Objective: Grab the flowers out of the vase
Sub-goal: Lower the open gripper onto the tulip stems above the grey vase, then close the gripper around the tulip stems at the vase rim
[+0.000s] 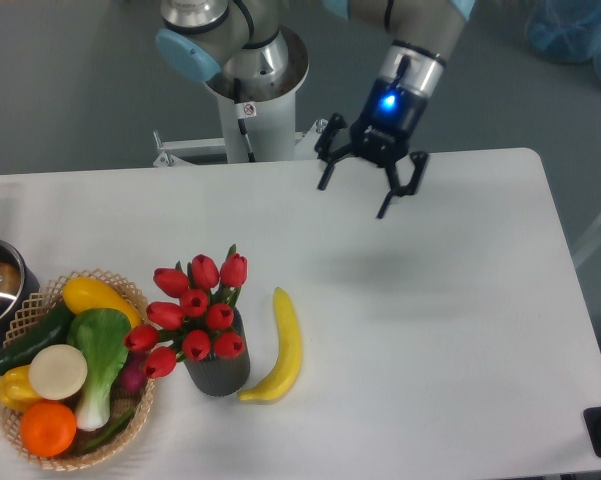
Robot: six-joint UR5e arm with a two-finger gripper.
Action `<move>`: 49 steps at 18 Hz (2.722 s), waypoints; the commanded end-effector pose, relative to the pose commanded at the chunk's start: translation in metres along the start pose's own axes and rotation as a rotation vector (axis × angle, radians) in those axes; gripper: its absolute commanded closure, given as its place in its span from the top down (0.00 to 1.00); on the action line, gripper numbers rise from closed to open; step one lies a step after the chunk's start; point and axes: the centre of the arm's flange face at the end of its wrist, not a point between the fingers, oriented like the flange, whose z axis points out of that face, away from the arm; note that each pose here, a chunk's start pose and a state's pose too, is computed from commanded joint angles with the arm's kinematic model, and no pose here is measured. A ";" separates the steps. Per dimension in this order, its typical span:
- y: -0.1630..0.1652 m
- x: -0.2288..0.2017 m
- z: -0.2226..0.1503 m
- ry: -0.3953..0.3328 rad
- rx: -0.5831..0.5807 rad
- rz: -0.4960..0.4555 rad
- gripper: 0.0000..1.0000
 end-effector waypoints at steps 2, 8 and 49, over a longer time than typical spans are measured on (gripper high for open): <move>0.001 -0.005 0.017 0.039 0.131 -0.009 1.00; -0.004 -0.017 0.052 0.103 0.205 0.009 1.00; -0.046 -0.019 0.165 0.313 0.230 0.036 0.93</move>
